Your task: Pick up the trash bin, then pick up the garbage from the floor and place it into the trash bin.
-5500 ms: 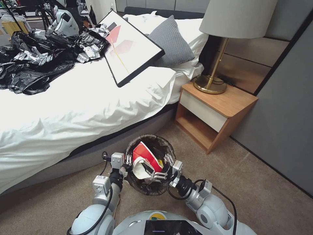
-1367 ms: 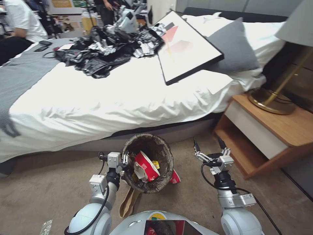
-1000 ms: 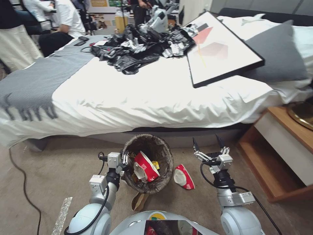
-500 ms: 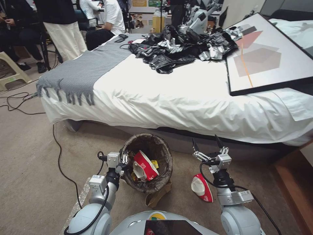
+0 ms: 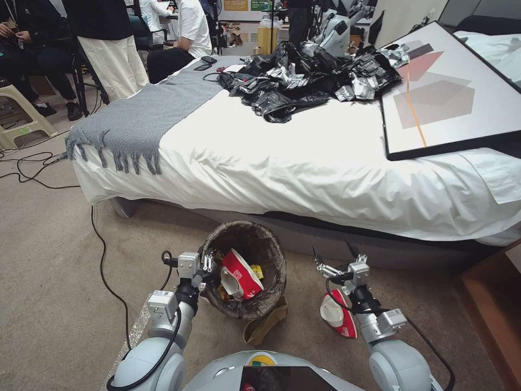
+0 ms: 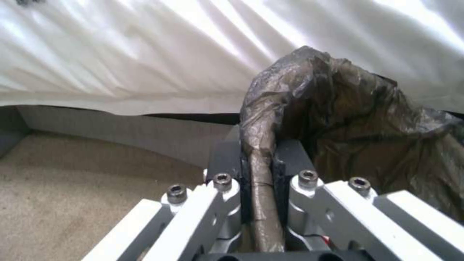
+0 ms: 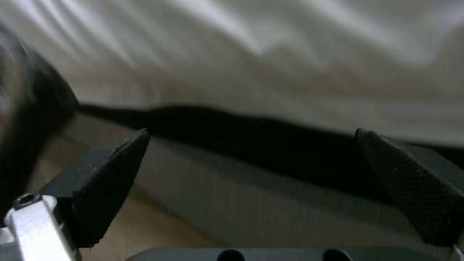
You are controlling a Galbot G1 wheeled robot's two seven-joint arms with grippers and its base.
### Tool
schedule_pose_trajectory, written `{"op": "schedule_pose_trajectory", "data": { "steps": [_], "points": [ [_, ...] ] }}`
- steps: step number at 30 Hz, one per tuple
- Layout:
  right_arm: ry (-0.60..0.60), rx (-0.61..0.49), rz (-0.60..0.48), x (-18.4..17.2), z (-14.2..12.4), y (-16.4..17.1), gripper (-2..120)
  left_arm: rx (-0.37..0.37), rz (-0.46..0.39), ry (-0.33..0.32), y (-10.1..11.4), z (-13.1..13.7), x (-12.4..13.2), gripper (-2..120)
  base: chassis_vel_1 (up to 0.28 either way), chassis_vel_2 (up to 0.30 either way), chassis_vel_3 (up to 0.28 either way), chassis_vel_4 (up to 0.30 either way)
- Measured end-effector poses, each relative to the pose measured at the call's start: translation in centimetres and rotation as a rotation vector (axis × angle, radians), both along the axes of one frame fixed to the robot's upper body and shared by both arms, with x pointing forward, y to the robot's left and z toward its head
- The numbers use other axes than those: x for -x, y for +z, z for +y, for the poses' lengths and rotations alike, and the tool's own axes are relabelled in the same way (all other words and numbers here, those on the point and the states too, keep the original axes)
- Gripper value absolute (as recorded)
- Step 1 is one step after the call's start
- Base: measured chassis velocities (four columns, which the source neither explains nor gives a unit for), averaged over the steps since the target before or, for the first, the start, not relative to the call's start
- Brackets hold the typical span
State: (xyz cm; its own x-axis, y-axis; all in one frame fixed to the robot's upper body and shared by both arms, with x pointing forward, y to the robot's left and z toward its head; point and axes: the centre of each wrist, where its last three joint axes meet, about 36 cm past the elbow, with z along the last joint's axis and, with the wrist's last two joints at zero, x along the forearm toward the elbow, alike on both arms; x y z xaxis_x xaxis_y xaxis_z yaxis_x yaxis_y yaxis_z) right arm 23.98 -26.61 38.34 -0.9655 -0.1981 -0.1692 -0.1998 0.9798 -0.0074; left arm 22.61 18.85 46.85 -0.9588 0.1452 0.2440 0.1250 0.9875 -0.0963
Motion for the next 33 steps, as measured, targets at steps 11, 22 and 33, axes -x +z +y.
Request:
{"op": "schedule_pose_trajectory", "data": {
  "steps": [11,22,33],
  "points": [
    [0.0,0.072,0.24,-0.8,-1.9,-4.0,100,-0.003,-0.002,0.003,0.0,0.1,-0.1,7,0.0,0.0,0.0,0.0],
    [-0.03,0.142,0.594,-2.2,-5.5,-10.5,100,-0.005,-0.003,0.005,0.1,0.1,-0.1,7,0.0,0.0,0.0,0.0],
    [-0.031,0.216,0.782,-1.2,-9.9,-16.5,100,-0.009,0.001,0.004,0.0,0.0,0.0,7,0.0,0.0,0.0,0.0]
  ]
}}
